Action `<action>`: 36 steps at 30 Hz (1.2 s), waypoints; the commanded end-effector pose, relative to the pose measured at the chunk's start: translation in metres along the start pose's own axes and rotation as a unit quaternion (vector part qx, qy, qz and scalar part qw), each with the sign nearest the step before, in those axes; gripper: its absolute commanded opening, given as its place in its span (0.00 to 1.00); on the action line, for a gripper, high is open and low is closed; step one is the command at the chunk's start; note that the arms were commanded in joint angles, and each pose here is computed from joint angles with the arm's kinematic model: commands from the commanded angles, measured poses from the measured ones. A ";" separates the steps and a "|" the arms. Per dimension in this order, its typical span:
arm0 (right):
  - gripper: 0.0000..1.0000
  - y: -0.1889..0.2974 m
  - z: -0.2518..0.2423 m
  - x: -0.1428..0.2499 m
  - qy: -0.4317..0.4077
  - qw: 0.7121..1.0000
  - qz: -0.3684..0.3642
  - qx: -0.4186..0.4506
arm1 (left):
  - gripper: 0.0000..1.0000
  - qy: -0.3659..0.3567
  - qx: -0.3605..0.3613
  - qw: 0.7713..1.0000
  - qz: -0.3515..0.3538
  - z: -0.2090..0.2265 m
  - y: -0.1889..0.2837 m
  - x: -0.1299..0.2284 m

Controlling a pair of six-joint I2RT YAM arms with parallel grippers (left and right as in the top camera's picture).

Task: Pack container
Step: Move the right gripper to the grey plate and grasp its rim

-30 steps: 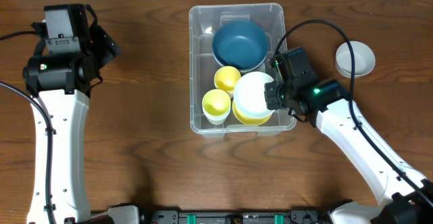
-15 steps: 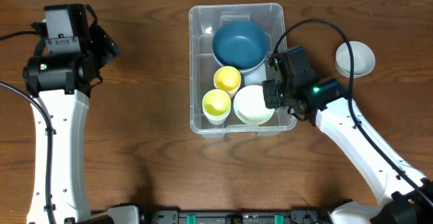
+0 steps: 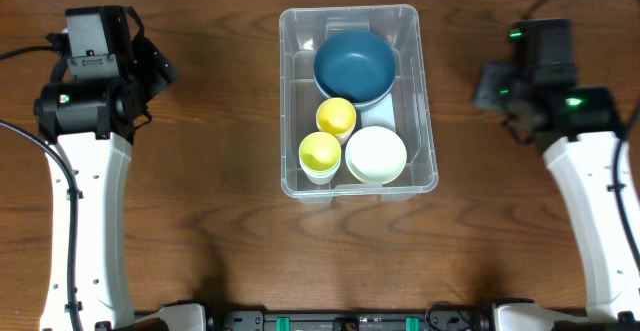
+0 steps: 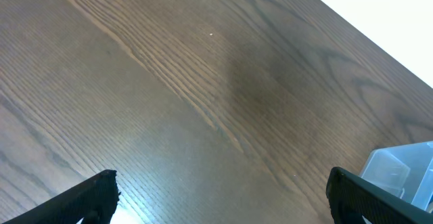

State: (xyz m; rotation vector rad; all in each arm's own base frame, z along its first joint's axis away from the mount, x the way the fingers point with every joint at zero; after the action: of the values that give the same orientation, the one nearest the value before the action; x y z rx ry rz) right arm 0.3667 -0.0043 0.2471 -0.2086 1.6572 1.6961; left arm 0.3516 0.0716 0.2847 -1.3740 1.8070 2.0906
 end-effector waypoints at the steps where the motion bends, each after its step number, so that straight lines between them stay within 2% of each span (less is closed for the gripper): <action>1: 0.55 -0.008 -0.049 -0.021 -0.069 0.996 -0.017 0.052 | 0.98 -0.001 -0.003 1.000 -0.008 0.001 0.004 -0.005; 5: 0.59 -0.027 -0.090 -0.030 -0.128 0.990 -0.002 0.055 | 0.98 -0.001 -0.003 1.000 -0.008 0.001 0.004 -0.005; 8: 0.68 -0.049 -0.108 -0.032 -0.159 0.986 0.015 0.042 | 0.98 -0.001 -0.003 1.000 -0.008 0.001 0.004 -0.005; 13: 0.70 -0.100 -0.126 -0.025 -0.183 0.981 0.053 0.038 | 0.98 -0.001 -0.003 1.000 -0.008 0.001 0.004 -0.005; 20: 0.70 -0.164 -0.122 -0.005 -0.192 0.976 0.103 0.007 | 0.98 -0.001 -0.003 1.000 -0.008 0.001 0.004 -0.005; 29: 0.65 -0.202 -0.132 0.023 -0.209 0.966 0.147 0.026 | 0.98 -0.001 -0.003 1.000 -0.008 0.001 0.004 -0.005; 33: 0.57 -0.213 -0.135 0.031 -0.209 0.965 0.156 0.035 | 0.98 -0.001 -0.003 1.000 -0.008 0.001 0.004 -0.005; 35: 0.41 -0.215 -0.136 0.032 -0.210 0.964 0.159 0.036 | 0.98 -0.001 -0.003 1.000 -0.008 0.001 0.004 -0.005; 36: 0.28 -0.215 -0.136 0.032 -0.209 0.964 0.158 0.036 | 0.98 -0.001 -0.003 1.000 -0.008 0.001 0.004 -0.005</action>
State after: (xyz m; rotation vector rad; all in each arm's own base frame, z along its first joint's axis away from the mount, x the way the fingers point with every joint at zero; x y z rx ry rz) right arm 0.4221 -0.1367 0.0432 0.4215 1.4809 1.7628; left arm 0.3516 0.0716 0.2847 -1.3740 1.8070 2.0906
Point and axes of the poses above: each gripper's point midway between its finger pads, its own y axis back along the fingers, its own z axis along the line the jaws close on, x = y × z, the point moved 2 cm from there along y, back along the fingers, and after that the axes turned 6 degrees about -y, right-handed, at the moved point
